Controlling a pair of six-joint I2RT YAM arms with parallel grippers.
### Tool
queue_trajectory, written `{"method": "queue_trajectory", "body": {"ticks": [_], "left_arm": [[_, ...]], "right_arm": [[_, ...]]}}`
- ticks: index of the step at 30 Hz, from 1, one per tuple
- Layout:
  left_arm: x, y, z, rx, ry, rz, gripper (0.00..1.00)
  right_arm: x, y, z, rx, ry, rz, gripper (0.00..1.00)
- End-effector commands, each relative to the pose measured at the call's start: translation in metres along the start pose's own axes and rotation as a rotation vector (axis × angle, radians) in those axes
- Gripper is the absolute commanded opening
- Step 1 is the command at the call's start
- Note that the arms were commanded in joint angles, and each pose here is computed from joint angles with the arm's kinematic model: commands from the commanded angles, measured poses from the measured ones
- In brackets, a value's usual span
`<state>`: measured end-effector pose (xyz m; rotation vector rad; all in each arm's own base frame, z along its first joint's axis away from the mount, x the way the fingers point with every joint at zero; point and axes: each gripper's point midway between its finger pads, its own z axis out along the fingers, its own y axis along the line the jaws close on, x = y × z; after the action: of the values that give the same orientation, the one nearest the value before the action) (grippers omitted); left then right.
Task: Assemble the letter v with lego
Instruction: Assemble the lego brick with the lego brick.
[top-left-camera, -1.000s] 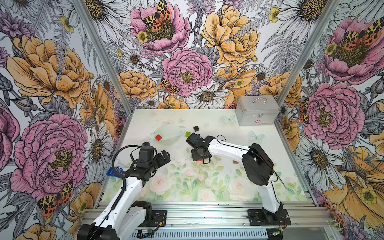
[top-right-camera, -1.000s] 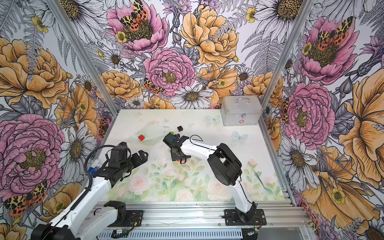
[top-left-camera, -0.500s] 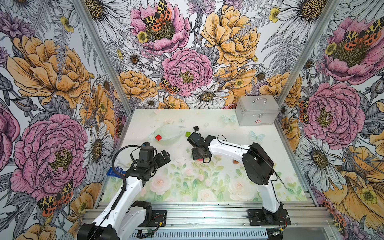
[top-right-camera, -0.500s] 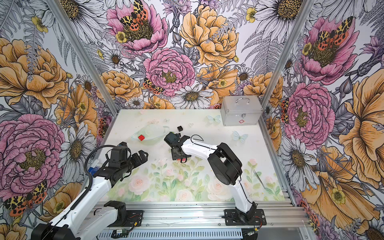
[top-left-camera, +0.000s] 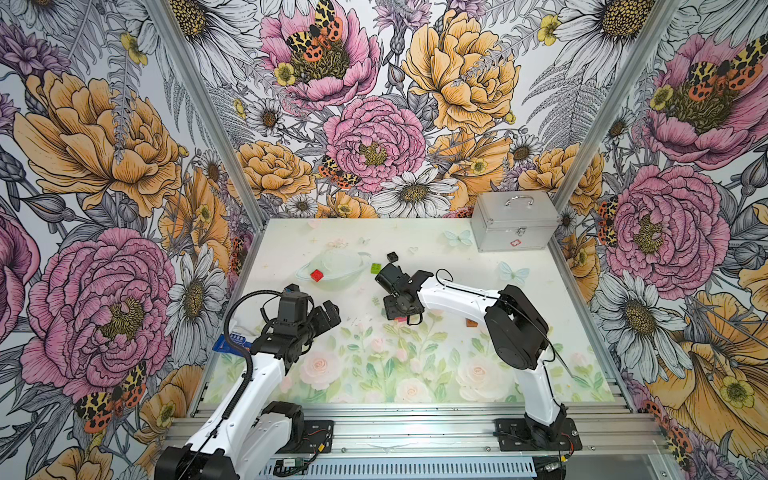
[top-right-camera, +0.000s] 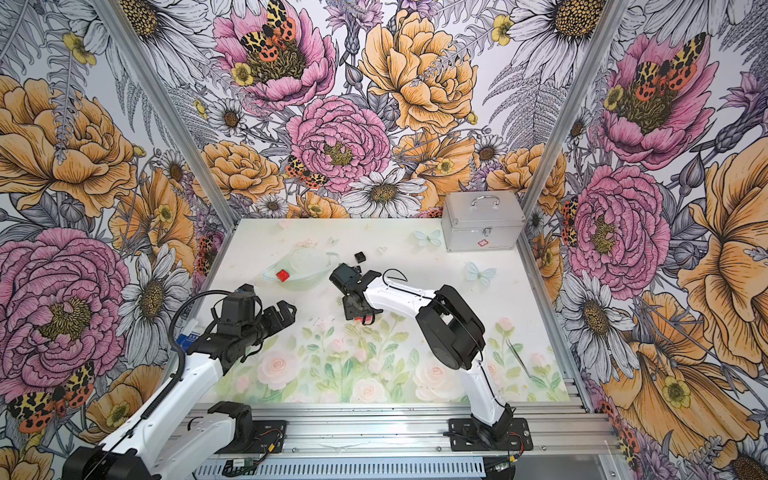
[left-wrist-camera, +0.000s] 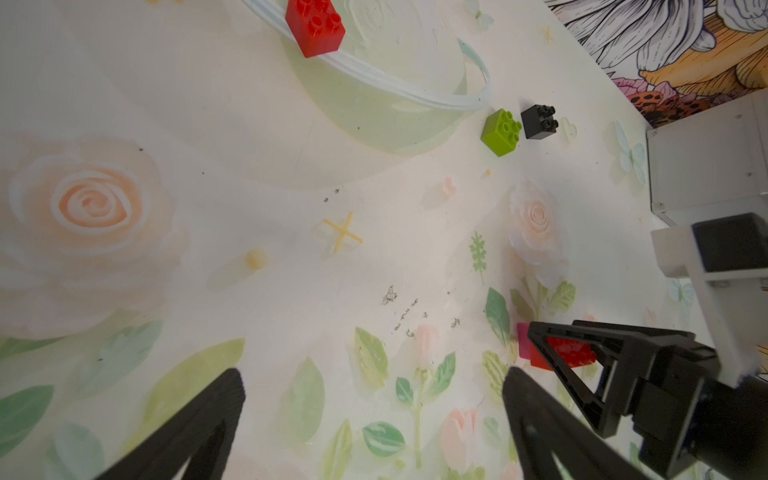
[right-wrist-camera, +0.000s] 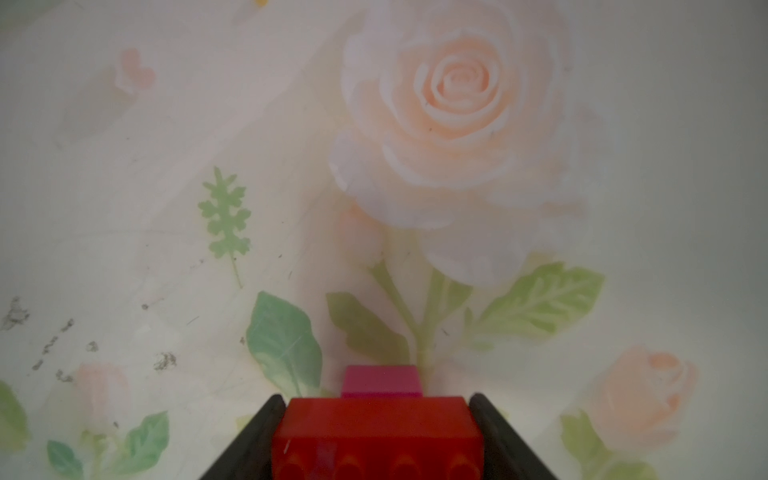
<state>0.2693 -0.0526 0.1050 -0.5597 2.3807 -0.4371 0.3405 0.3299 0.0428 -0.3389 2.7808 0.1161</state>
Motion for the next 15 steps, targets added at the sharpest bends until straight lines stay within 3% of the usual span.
{"method": "queue_trajectory", "body": {"ticks": [1,15], "left_arm": [[0.000,0.006,0.000,-0.015,-0.005,-0.010,0.99],[0.002,0.007,0.000,-0.019,-0.002,-0.011,0.99]], "right_arm": [[0.025,-0.002,0.019,-0.024,0.090,-0.018,0.38],[0.034,-0.024,0.023,0.081,0.096,-0.036,0.38]]}}
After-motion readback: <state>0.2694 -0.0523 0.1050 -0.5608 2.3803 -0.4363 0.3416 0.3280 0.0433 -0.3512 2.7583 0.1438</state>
